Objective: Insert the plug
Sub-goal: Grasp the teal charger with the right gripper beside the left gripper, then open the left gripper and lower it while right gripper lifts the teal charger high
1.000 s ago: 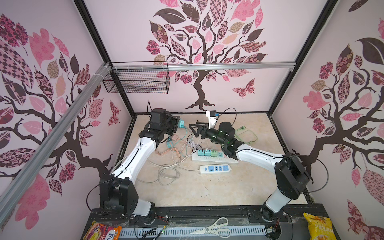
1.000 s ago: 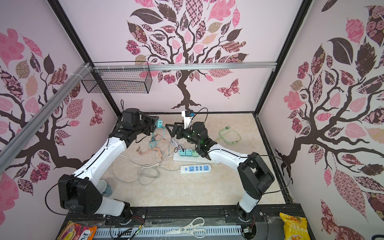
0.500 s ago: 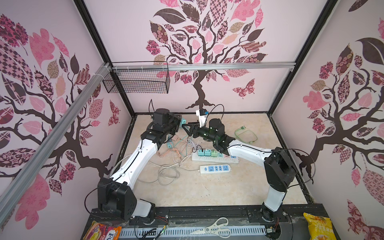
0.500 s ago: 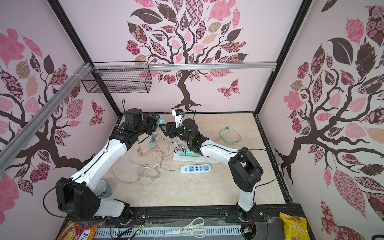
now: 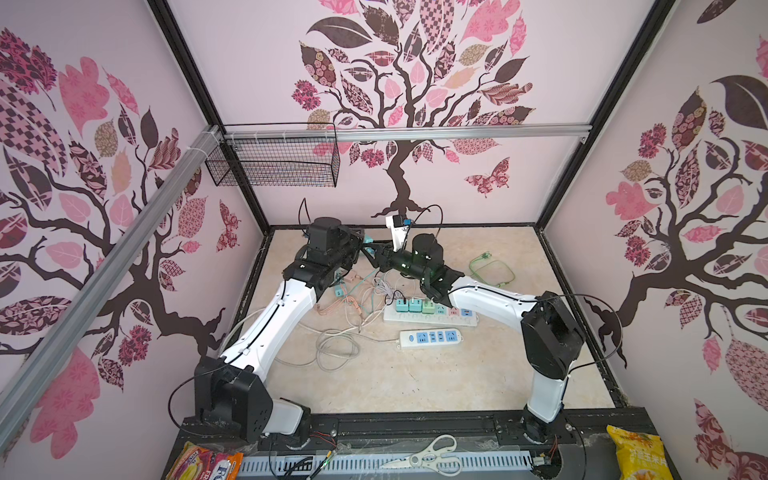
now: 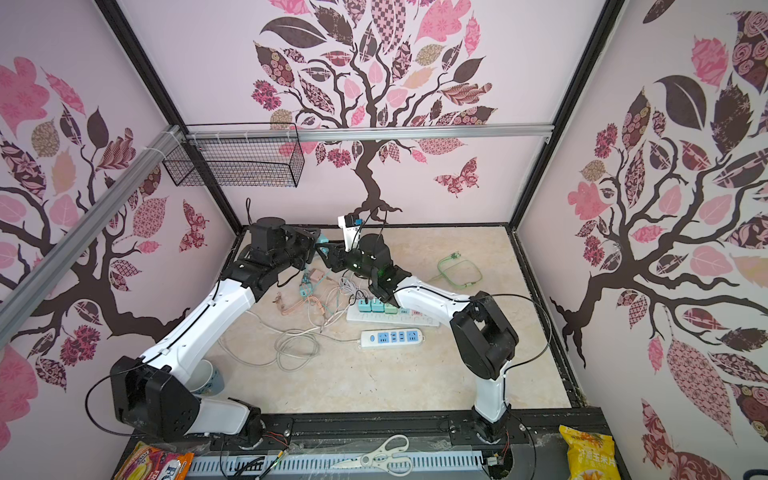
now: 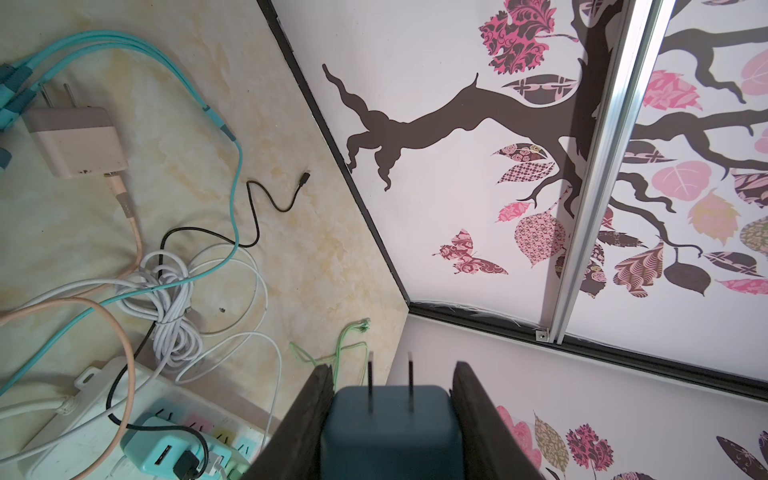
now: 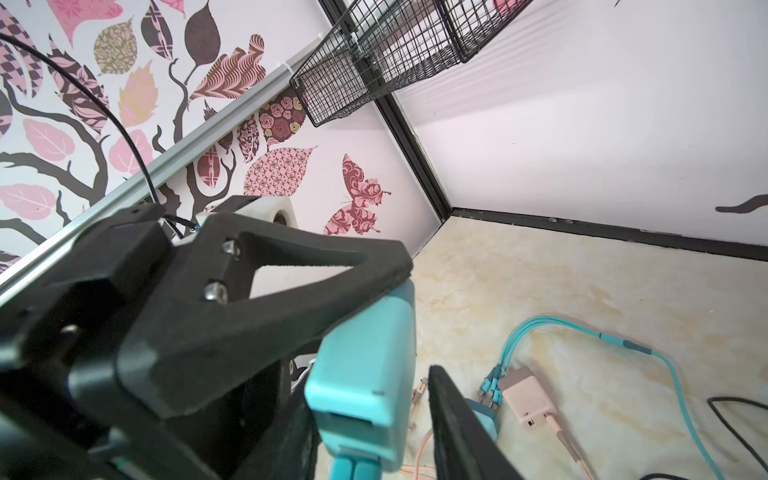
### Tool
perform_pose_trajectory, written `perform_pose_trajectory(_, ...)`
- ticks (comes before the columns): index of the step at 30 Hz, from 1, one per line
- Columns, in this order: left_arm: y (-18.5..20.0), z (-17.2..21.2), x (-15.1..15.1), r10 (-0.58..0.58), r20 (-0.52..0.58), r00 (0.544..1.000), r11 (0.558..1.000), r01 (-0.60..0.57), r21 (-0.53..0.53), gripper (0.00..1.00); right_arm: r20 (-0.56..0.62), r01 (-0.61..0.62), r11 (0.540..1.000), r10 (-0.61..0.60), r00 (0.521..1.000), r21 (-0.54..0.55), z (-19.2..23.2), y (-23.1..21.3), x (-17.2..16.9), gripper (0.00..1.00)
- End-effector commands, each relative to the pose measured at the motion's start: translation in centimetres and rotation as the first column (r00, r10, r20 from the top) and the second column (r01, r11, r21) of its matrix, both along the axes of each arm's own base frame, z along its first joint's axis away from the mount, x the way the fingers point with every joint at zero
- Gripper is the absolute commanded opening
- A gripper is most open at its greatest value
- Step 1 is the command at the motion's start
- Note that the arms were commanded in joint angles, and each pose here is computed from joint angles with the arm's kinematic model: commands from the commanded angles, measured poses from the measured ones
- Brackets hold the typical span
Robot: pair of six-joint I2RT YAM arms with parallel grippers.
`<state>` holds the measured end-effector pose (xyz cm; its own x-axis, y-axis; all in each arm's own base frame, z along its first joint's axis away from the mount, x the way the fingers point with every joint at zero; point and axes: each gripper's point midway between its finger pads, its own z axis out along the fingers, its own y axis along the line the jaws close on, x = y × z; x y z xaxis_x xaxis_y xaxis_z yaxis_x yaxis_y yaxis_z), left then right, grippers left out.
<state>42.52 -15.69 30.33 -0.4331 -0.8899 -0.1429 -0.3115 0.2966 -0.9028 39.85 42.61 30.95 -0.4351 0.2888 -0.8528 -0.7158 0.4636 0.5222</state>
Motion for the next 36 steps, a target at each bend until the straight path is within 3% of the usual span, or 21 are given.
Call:
perform_pose_trajectory(1,0.1,0.9,-0.5,0.003,0.029,1.000,1.000,-0.003,-0.007,0.00,0.023,0.012,1.000,-0.012,1.000,0.018,0.5,0.8,0.7,0.37)
perform_pose_trajectory(6,0.1,0.8,-0.5,-0.009,0.042,0.999,1.000,0.008,0.019,0.00,0.036,-0.008,1.000,0.008,0.999,0.011,0.5,0.6,0.2,0.15)
perform_pose_trajectory(7,0.2,0.9,-0.4,-0.014,0.059,0.998,0.998,0.011,0.054,0.04,0.053,-0.015,1.000,0.015,0.999,0.012,1.0,0.4,-0.2,0.10)
perform_pose_trajectory(9,0.9,1.1,-0.3,-0.036,0.101,0.994,0.986,0.019,0.167,0.29,0.071,-0.020,1.000,0.019,0.997,0.010,1.6,-0.1,-0.8,0.00)
perform_pose_trajectory(12,3.0,1.0,-0.6,-0.045,0.125,0.991,0.931,-0.003,0.366,0.71,0.078,0.007,1.000,-0.007,0.997,0.008,2.3,-1.5,-1.0,0.00)
perform_pose_trajectory(14,3.5,1.2,-1.0,-0.127,0.164,0.978,0.878,0.034,0.477,0.83,0.056,0.027,0.999,-0.029,0.998,0.031,2.8,-2.8,-0.9,0.00)
perform_pose_trajectory(15,3.6,1.1,-1.3,-0.178,0.174,0.969,0.845,0.060,0.531,0.98,0.047,0.041,0.998,-0.044,0.998,0.051,3.2,-3.7,-0.7,0.00)
perform_pose_trajectory(18,3.5,-0.1,-2.5,-0.320,0.150,0.935,0.730,0.143,0.668,0.98,0.042,0.077,0.991,-0.082,0.996,0.108,5.1,-6.3,-0.5,0.00)
perform_pose_trajectory(21,3.0,-2.4,-3.7,-0.410,0.078,0.909,0.639,0.225,0.736,0.98,0.070,0.117,0.986,-0.126,0.990,0.121,7.1,-8.5,-0.3,0.00)
perform_pose_trajectory(26,-0.7,-6.1,-5.9,-0.551,-0.059,0.833,0.412,0.333,0.848,0.98,0.099,0.182,0.976,-0.193,0.976,0.116,9.4,-11.0,0.2,0.00)
perform_pose_trajectory(31,-5.2,-7.7,-8.2,-0.726,-0.051,0.686,0.240,0.322,0.916,0.97,0.171,0.213,0.971,-0.230,0.958,0.113,12.4,-11.9,-0.1,0.00)
perform_pose_trajectory(33,-6.2,-7.9,-8.6,-0.767,-0.018,0.641,0.223,0.293,0.930,0.96,0.188,0.189,0.975,-0.209,0.960,0.118,13.2,-11.7,-0.6,0.00)
perform_pose_trajectory(34,-6.3,-7.9,-8.5,-0.768,-0.003,0.640,0.232,0.282,0.931,0.95,0.194,0.179,0.976,-0.200,0.960,0.122,13.6,-11.7,-0.8,0.00)
perform_pose_trajectory(36,-5.3,-8.4,-7.4,-0.711,-0.008,0.703,0.242,0.256,0.936,0.93,0.207,0.162,0.978,-0.186,0.960,0.130,14.4,-11.6,-1.2,0.00)
